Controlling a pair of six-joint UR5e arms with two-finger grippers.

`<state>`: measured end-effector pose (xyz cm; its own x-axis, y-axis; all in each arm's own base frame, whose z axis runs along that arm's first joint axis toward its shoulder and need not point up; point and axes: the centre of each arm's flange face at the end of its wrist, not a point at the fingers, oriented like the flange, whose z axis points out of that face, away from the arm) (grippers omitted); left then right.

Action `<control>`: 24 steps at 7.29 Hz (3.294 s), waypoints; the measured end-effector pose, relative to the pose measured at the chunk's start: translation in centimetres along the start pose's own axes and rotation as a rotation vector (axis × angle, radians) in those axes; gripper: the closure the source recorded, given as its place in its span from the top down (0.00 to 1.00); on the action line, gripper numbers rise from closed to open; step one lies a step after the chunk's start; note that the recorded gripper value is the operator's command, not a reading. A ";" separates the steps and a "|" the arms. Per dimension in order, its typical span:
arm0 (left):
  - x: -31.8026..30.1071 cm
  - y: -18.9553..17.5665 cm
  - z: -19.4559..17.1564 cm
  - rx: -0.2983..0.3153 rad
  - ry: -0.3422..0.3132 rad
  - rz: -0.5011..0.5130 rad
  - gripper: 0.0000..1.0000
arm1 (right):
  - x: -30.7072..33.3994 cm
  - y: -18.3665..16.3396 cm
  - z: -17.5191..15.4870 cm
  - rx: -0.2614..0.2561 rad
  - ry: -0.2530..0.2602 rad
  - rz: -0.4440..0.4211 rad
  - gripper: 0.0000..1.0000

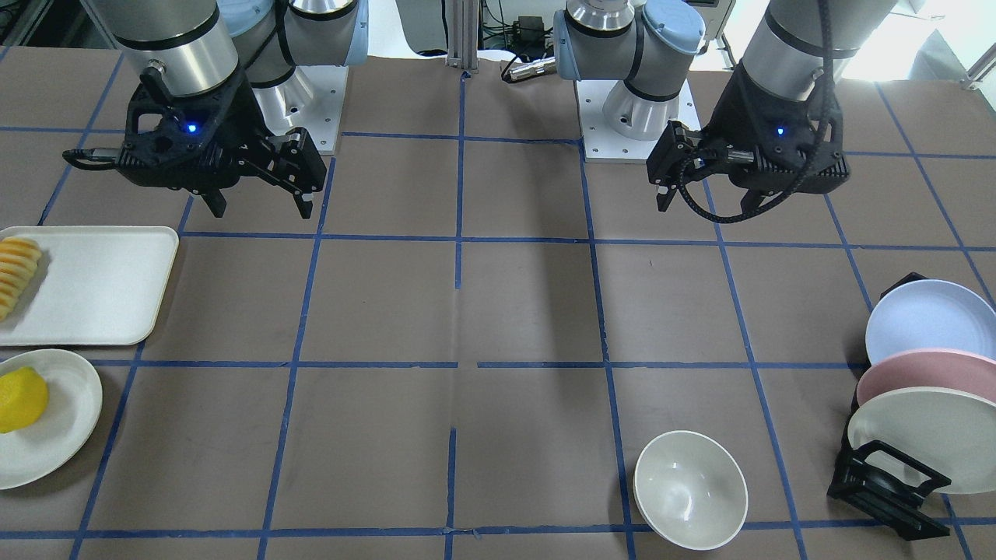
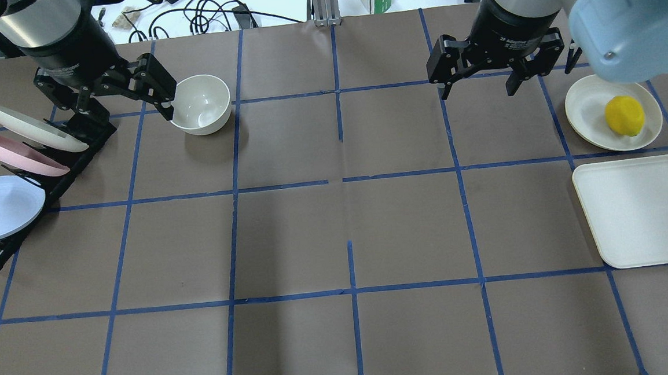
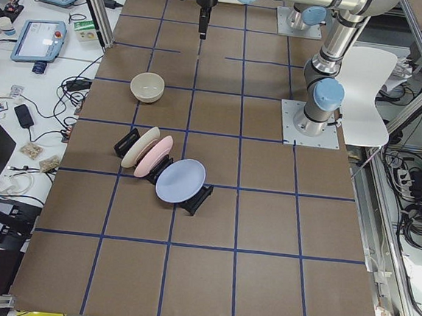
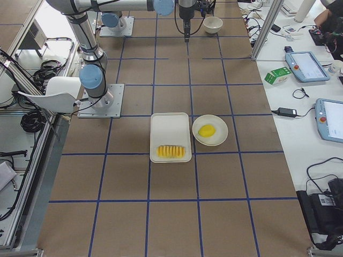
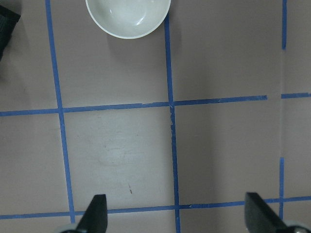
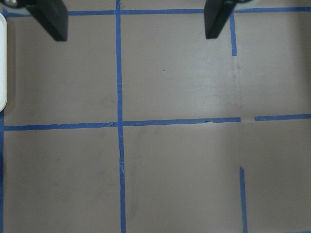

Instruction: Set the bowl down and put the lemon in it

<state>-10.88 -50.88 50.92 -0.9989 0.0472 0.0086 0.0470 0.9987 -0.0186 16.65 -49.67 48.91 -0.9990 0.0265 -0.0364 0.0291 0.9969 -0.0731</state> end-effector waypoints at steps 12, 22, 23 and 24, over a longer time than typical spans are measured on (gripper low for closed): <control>-9.5 -21.8 21.8 0.027 0.025 0.054 1.00 | 26.9 -9.5 9.9 -0.139 0.121 -0.083 1.00; -9.9 -21.5 27.7 -0.016 0.143 -0.047 0.00 | 40.6 -13.4 28.5 -0.177 0.064 -0.230 0.30; -6.1 -20.6 26.1 -0.036 0.165 -0.044 0.00 | 40.7 -13.4 28.3 -0.185 0.073 -0.230 0.29; -0.4 -18.9 25.2 -0.067 0.199 -0.030 0.00 | 40.8 -13.5 27.6 -0.192 0.075 -0.225 0.27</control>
<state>-11.60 -70.29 26.03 -0.9785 0.0130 0.2056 0.0239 0.9984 0.0507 -23.50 -64.05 20.86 -0.9796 -0.1983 0.0335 -0.1931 0.9739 0.1193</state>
